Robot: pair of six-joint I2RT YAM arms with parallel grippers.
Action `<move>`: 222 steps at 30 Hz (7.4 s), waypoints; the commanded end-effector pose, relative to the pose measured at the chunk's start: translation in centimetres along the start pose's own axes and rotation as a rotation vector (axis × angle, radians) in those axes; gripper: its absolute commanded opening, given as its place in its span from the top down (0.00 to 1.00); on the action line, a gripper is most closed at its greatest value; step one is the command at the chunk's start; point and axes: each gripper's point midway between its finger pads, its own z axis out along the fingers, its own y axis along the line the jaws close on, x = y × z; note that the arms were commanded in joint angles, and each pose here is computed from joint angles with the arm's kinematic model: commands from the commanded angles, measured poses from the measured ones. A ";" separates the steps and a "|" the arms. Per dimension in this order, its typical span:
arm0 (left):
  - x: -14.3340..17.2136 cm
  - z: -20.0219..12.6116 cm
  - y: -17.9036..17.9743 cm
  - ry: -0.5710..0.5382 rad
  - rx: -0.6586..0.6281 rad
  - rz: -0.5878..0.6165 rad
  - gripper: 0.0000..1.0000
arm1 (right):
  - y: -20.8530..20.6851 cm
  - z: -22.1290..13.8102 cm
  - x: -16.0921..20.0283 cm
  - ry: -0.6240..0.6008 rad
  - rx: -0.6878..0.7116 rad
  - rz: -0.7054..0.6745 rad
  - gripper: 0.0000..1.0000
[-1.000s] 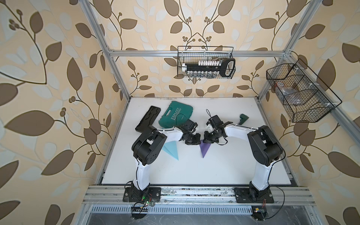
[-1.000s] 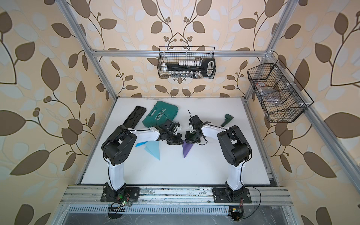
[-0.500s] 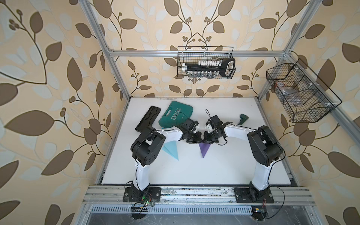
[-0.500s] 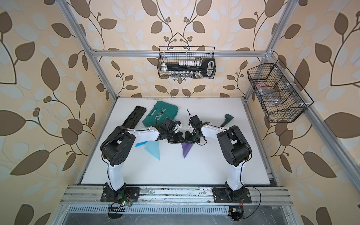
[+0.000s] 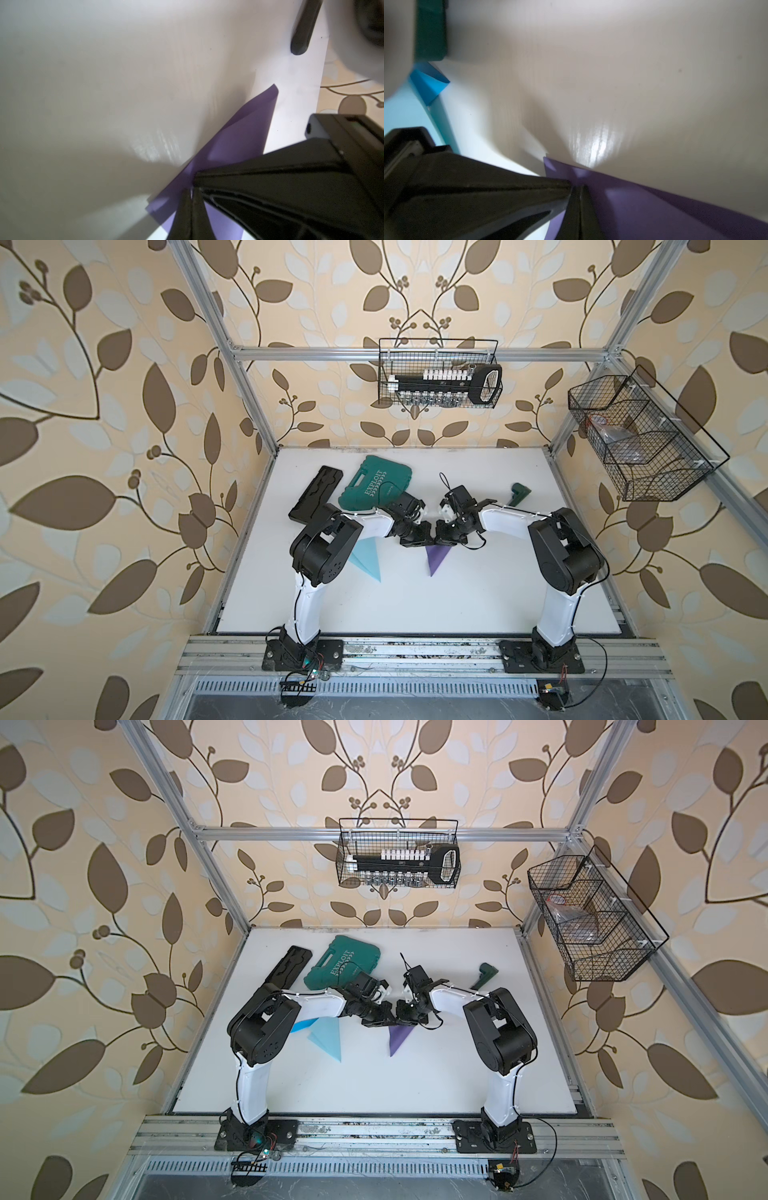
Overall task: Fold the square paper diagonally
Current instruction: Fold the paper at the center of the board.
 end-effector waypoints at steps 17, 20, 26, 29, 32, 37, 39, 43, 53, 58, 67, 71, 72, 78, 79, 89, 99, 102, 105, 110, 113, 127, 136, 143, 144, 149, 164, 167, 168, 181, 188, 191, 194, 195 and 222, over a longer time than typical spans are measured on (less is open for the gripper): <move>2.2 1.8 5.8 0.058 -0.179 -0.061 1.00 | -4.4 -1.1 5.0 0.089 0.068 0.030 1.00; 2.2 1.8 5.7 0.058 -0.175 -0.063 1.00 | -3.6 -1.3 4.6 0.076 0.038 0.017 1.00; 2.3 1.9 6.0 0.061 -0.183 -0.063 1.00 | -2.5 -1.7 4.7 0.070 0.041 -0.047 1.00; 2.2 2.0 5.9 0.065 -0.180 -0.064 1.00 | -2.7 -1.6 5.4 0.076 0.059 -0.068 1.00; 2.2 2.0 6.0 0.068 -0.187 -0.064 1.00 | -3.1 -1.5 6.1 0.084 0.078 -0.087 1.00; 2.2 1.9 6.2 0.069 -0.199 -0.064 1.00 | -3.5 -1.2 7.3 0.108 0.085 -0.099 1.00; 2.2 1.9 6.2 0.069 -0.199 -0.064 1.00 | -3.8 -1.2 7.8 0.117 0.093 -0.096 1.00; 2.1 1.8 6.4 0.070 -0.203 -0.065 1.00 | -4.6 -1.2 8.6 0.131 0.119 -0.084 1.00; 2.0 1.4 6.9 0.065 -0.227 -0.055 1.00 | -7.7 -2.0 9.0 0.118 0.154 0.064 1.00; 1.8 1.2 7.0 0.060 -0.233 -0.053 1.00 | -8.0 -2.7 8.9 0.101 0.155 0.103 1.00; 1.8 1.2 7.1 0.062 -0.237 -0.047 1.00 | -8.7 -3.9 8.6 0.072 0.147 0.181 1.00; 1.8 1.1 7.2 0.061 -0.239 -0.045 1.00 | -9.2 -4.4 8.2 0.055 0.128 0.228 1.00; 1.8 1.1 7.1 0.063 -0.239 -0.044 1.00 | -9.2 -4.4 8.2 0.054 0.126 0.234 1.00; 1.8 1.1 7.1 0.063 -0.237 -0.040 1.00 | -9.3 -4.8 7.8 0.045 0.104 0.258 1.00; 1.7 1.1 6.9 0.063 -0.232 -0.037 1.00 | -9.1 -5.0 7.5 0.036 0.092 0.251 1.00; 1.8 1.1 6.6 0.063 -0.217 -0.038 1.00 | -3.6 -6.8 5.2 -0.038 -0.002 0.123 1.00; 1.8 1.1 6.3 0.065 -0.209 -0.035 1.00 | -3.8 -3.8 4.3 0.032 0.073 0.125 1.00; 1.8 1.0 6.4 0.066 -0.209 -0.034 1.00 | -4.5 -3.2 4.7 0.057 0.102 0.129 1.00; 1.8 1.0 6.4 0.065 -0.209 -0.034 1.00 | -5.3 -3.0 4.9 0.060 0.135 0.134 1.00; 1.9 1.0 6.4 0.066 -0.211 -0.033 1.00 | -6.8 -3.0 5.1 0.064 0.177 0.165 1.00; 1.9 1.0 6.4 0.067 -0.211 -0.031 1.00 | -7.5 -3.3 4.6 0.052 0.180 0.190 1.00; 2.0 1.2 6.7 0.075 -0.219 -0.031 1.00 | -6.2 -4.6 2.5 0.007 0.083 0.172 1.00; 2.0 1.2 6.6 0.076 -0.216 -0.030 1.00 | -3.6 -4.4 1.7 0.013 0.064 0.088 1.00; 2.0 1.2 6.6 0.076 -0.215 -0.031 1.00 | -5.4 -3.2 1.4 0.047 0.126 0.109 1.00; 2.0 1.2 6.6 0.076 -0.215 -0.031 1.00 | -5.7 -3.1 1.4 0.051 0.130 0.113 1.00; 2.0 1.3 6.7 0.077 -0.217 -0.031 1.00 | -7.2 -3.2 1.4 0.061 0.156 0.143 1.00; 2.0 1.3 6.9 0.080 -0.227 -0.028 1.00 | -11.7 -4.3 1.2 0.058 0.215 0.223 1.00; 1.9 1.3 6.8 0.078 -0.226 -0.029 1.00 | -12.5 -4.6 1.2 0.054 0.219 0.239 1.00; 2.0 1.3 6.9 0.080 -0.227 -0.026 1.00 | -12.8 -4.8 1.1 0.048 0.223 0.245 1.00; 2.0 1.3 6.7 0.080 -0.218 -0.025 1.00 | -7.0 -8.1 -0.7 -0.075 0.127 0.154 1.00; 1.9 1.4 6.5 0.079 -0.210 -0.024 1.00 | -2.4 -5.6 0.3 -0.019 0.035 0.111 1.00; 2.0 1.4 6.6 0.081 -0.213 -0.024 1.00 | -1.7 -4.3 0.8 0.004 0.011 0.120 1.00; 2.1 1.4 6.7 0.082 -0.215 -0.024 1.00 | -1.4 -3.3 1.4 0.029 0.012 0.118 1.00; 2.0 1.4 6.7 0.080 -0.215 -0.023 1.00 | -1.4 -3.1 1.7 0.038 0.016 0.116 1.00; 2.2 1.8 6.6 0.090 -0.222 -0.022 1.00 | -0.3 -0.4 6.3 0.169 0.017 0.011 1.00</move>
